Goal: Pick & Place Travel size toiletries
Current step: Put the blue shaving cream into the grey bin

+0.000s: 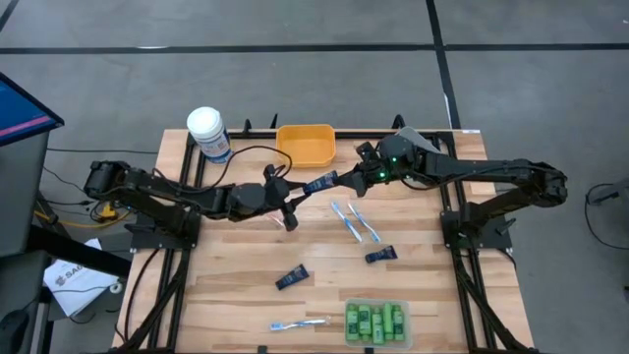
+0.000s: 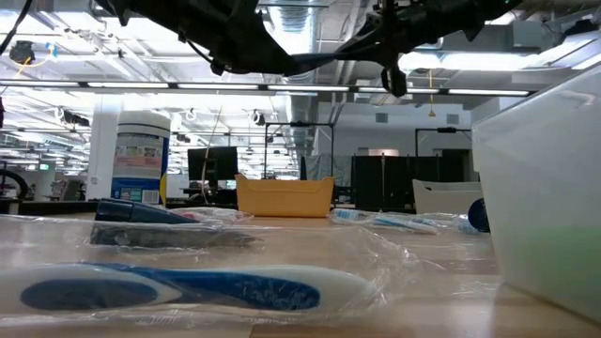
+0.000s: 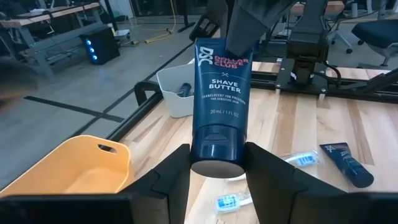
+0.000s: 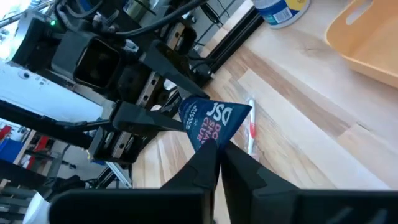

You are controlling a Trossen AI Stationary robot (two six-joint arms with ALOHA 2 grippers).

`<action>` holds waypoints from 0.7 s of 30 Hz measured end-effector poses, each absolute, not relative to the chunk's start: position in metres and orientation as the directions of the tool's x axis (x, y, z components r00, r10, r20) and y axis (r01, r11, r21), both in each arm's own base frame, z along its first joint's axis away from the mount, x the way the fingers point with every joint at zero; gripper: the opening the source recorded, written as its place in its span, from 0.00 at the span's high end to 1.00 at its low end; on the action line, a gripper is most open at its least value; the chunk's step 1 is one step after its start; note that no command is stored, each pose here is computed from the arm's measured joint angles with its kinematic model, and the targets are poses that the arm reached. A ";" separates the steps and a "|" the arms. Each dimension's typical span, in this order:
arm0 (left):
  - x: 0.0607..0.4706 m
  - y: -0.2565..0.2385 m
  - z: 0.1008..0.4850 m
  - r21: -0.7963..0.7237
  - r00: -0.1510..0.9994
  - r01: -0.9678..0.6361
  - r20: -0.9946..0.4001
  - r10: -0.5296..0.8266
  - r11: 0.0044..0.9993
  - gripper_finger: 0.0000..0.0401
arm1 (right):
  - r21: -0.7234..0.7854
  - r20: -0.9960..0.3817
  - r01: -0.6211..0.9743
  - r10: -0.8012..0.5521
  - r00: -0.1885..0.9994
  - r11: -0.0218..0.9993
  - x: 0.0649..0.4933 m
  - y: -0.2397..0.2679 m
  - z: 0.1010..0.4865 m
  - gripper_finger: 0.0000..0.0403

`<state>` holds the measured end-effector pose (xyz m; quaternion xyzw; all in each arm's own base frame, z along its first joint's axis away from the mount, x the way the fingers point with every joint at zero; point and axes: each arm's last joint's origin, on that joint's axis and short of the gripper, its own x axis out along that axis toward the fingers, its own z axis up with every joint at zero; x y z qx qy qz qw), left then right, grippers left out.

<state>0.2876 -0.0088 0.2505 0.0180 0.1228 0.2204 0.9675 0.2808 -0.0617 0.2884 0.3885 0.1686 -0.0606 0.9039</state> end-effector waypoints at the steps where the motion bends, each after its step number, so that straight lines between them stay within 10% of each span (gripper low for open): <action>1: 0.288 -0.009 0.251 0.089 0.873 -0.422 -0.230 0.431 0.902 0.67 | 0.681 -0.348 0.239 0.019 0.937 0.692 0.281 -0.063 0.289 0.98; 21: 0.282 -0.012 0.234 0.004 0.848 -0.377 -0.401 0.347 0.926 0.32 | 0.529 -0.519 0.596 -0.325 0.791 0.605 0.221 -0.117 0.294 1.00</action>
